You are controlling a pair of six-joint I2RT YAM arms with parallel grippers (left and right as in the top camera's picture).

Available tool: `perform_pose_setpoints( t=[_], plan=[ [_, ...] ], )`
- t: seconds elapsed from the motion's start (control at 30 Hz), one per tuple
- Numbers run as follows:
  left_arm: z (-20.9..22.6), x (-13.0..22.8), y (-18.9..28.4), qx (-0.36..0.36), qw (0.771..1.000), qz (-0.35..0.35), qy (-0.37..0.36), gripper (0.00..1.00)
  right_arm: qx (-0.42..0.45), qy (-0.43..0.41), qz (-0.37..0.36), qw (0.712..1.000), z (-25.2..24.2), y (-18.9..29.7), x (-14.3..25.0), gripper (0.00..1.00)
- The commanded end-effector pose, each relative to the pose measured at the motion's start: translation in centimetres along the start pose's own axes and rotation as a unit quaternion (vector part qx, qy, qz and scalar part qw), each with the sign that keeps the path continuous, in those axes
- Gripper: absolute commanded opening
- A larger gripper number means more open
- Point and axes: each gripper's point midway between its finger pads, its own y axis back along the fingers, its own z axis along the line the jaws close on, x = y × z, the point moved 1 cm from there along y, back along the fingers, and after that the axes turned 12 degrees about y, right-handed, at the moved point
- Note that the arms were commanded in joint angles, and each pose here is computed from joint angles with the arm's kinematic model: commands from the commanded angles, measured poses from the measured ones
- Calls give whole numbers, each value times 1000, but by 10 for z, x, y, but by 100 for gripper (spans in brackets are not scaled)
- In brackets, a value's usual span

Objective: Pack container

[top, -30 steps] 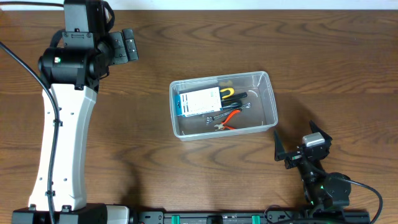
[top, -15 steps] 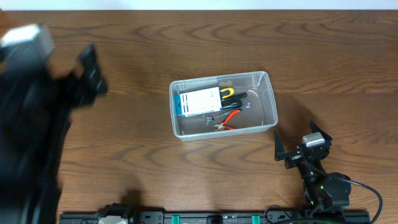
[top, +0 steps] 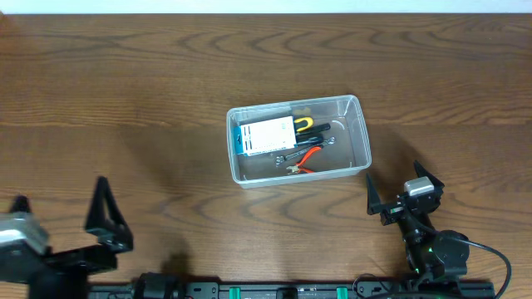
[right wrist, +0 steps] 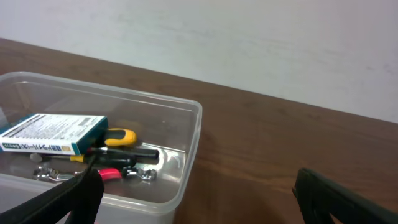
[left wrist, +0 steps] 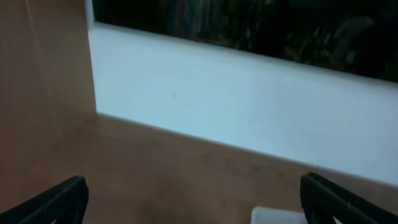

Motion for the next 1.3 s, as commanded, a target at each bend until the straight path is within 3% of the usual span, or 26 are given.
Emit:
perform_pose_setpoints(
  t=[0.0,0.57,1.27],
  plan=[
    [14,31,-9,-17,1000,20,-7,98,1,6,-3,1000,0,0,0,99],
    [49,169,-105,0,1000,18,-1,98,1,6,-3,1000,0,0,0,99],
    [76,239,-118,-9,999,42,-4,98,1,6,-3,1000,0,0,0,99]
  ],
)
